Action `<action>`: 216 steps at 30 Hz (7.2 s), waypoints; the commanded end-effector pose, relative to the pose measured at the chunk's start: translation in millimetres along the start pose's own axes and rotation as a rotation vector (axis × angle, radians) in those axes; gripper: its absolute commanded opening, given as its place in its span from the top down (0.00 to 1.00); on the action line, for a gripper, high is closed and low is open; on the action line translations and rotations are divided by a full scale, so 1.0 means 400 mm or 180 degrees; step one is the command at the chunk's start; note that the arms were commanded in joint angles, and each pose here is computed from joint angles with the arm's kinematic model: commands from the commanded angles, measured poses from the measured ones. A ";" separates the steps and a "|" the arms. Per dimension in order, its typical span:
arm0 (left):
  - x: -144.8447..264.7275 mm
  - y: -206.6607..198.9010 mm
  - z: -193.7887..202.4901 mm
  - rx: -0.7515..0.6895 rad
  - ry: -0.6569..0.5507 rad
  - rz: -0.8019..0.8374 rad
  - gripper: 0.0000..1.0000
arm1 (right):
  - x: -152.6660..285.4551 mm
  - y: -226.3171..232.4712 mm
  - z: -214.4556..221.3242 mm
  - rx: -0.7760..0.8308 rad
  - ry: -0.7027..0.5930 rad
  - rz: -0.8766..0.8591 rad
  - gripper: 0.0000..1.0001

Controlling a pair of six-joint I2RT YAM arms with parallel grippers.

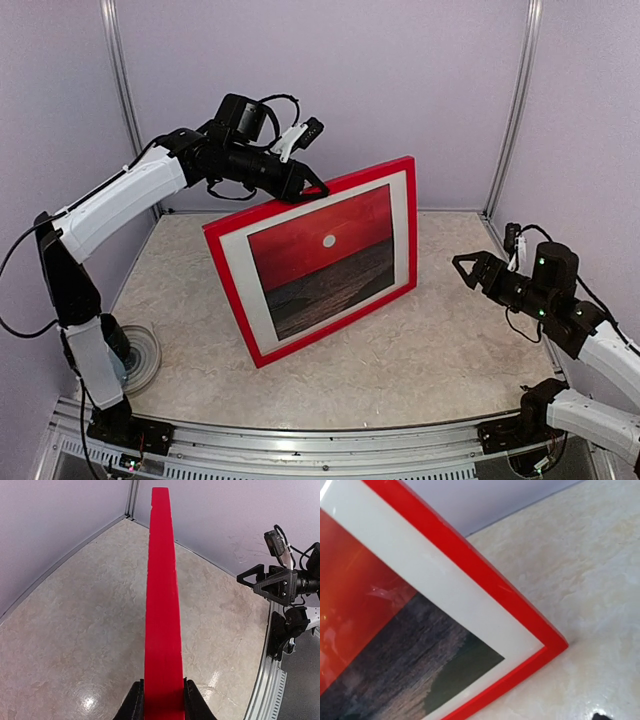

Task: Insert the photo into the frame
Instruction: Turn over the photo frame, then place the photo frame at the center of the board, then adjust the photo frame at the center of the board.

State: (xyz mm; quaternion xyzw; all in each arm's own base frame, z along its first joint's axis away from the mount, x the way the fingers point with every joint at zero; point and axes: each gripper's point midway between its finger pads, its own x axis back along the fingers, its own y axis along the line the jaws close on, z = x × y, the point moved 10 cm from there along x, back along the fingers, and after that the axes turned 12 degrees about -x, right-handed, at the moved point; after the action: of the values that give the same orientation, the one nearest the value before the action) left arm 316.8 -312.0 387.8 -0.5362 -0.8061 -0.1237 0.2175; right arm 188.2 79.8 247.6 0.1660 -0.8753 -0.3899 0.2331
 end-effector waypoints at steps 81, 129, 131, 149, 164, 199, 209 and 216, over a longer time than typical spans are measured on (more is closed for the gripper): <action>-0.366 0.491 0.558 0.1974 0.0421 0.0572 0.83 | -0.068 -0.098 0.036 -0.0105 0.0304 0.0305 0.04; -0.041 0.245 0.416 0.1994 -0.0018 -0.1162 0.01 | -0.189 -0.100 -0.023 0.0191 0.0741 0.0672 0.01; -0.026 0.194 0.431 0.2034 0.0047 -0.1241 0.01 | -0.206 -0.095 -0.041 0.0229 0.0727 0.0682 0.01; 0.073 -0.030 0.599 0.2727 0.0267 -0.1551 0.01 | -0.403 -0.158 -0.095 0.0079 0.1059 0.0594 0.01; 0.025 -0.033 0.699 0.3000 0.0523 -0.1724 0.01 | -0.489 -0.227 -0.050 0.0013 0.1400 0.0520 0.01; -0.065 0.084 0.741 0.3019 0.0580 -0.1627 0.01 | -0.376 -0.253 0.038 -0.0096 0.1527 0.0484 0.01; -0.118 0.136 0.710 0.2946 0.0596 -0.1589 0.01 | -0.336 -0.250 0.084 -0.0105 0.1626 0.0438 0.01; -0.144 0.181 0.711 0.2966 0.0665 -0.1604 0.01 | -0.313 -0.234 0.123 -0.0104 0.1723 0.0390 0.01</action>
State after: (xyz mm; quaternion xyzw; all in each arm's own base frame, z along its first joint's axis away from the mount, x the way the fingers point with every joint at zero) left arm 334.7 -202.3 115.8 -0.1398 -0.8667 0.1509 0.4544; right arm 291.2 94.7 112.6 0.1771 -0.8033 -0.3249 0.4667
